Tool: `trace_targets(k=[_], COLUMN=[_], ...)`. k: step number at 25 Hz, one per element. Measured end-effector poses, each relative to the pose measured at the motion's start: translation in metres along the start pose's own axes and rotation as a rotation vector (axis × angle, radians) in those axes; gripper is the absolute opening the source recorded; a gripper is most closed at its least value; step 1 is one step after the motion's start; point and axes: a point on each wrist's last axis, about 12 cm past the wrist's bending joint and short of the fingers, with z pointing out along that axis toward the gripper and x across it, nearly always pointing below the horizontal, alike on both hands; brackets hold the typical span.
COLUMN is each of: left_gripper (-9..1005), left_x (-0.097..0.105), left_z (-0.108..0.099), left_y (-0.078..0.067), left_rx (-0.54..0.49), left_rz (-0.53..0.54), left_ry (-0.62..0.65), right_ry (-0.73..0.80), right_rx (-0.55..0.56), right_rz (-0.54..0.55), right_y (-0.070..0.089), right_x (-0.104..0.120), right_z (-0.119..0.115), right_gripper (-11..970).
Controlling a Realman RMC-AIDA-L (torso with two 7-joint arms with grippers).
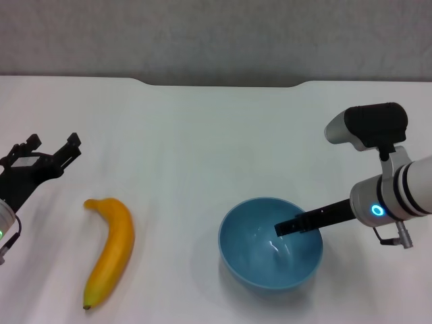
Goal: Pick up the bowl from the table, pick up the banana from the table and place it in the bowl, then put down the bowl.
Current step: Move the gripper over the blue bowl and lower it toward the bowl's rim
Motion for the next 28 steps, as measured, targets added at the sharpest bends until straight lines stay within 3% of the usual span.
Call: trace_targets(k=[10,15,19,26,28], left_gripper=[870,869,869,867,867], left_x=[-0.001,0.0,0.001,0.002,0.002], left_z=[0.002,0.001,0.0,0.0,0.0], left_y=[0.0,0.0,-0.001,-0.001,-0.001], left_rx=[-0.001,0.001,0.004,0.01,0.01], left_rz=[-0.001,0.002,0.005,0.01,0.01], left_ry=[-0.001,0.005,0.008,0.014,0.014], right_ry=[0.003,-0.017,-0.035,-0.042,-0.043], right_rx=[0.017,0.027,0.023,0.027,0.027], right_rz=[-0.013,-0.089,-0.162,-0.159,-0.157], right_y=[0.0,0.007,0.015,0.014,0.014], right_x=[0.005,0.003,0.004,0.005,0.006], right_z=[0.007,0.011,0.016,0.018,0.018], right_gripper=[861,657,572,424,336])
